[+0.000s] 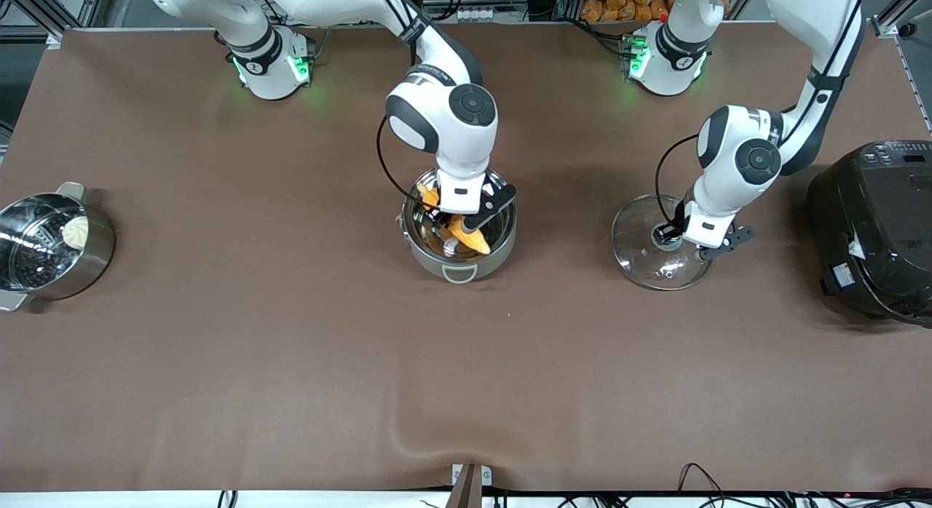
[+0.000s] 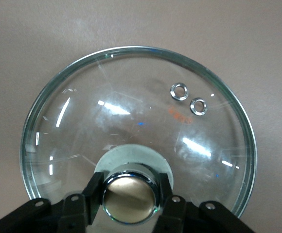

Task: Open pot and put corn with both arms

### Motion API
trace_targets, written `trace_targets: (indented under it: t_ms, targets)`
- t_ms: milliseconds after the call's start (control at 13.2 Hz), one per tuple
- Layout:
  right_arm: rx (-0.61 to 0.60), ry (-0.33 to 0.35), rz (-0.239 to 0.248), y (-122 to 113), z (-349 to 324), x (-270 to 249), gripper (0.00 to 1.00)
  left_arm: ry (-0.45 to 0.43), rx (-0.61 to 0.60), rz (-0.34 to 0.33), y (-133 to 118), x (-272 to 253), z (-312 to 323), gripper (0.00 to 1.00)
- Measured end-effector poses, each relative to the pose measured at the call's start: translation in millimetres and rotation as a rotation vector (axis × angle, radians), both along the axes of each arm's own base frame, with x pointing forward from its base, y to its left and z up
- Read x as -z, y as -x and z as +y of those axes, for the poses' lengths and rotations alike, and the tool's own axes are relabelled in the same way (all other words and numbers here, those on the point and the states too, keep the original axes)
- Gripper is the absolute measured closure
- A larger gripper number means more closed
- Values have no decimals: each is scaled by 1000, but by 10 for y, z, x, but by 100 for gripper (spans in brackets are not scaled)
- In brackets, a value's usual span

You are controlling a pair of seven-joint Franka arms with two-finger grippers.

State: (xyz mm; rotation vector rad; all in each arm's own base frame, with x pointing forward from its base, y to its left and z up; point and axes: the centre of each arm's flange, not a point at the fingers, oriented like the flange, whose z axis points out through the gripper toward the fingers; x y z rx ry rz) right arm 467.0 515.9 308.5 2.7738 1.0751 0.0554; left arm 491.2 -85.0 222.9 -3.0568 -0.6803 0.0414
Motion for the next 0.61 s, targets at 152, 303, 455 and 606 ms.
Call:
trace_targets:
  t_ms: [152, 303, 455, 606]
  targets:
    - [10, 0, -4, 22, 26, -10, 38, 1, 0, 6, 7, 41, 0, 50]
    - [56, -8, -13, 10, 38, -49, 15, 1, 0, 6, 3, 39, 1, 44]
    - [133, -14, -25, -3, 46, -100, 0, 5, -2, -20, -83, -43, -6, 21]
    - [191, -2, -30, -55, -9, -268, 0, 10, -6, -79, -283, -316, -17, 0]
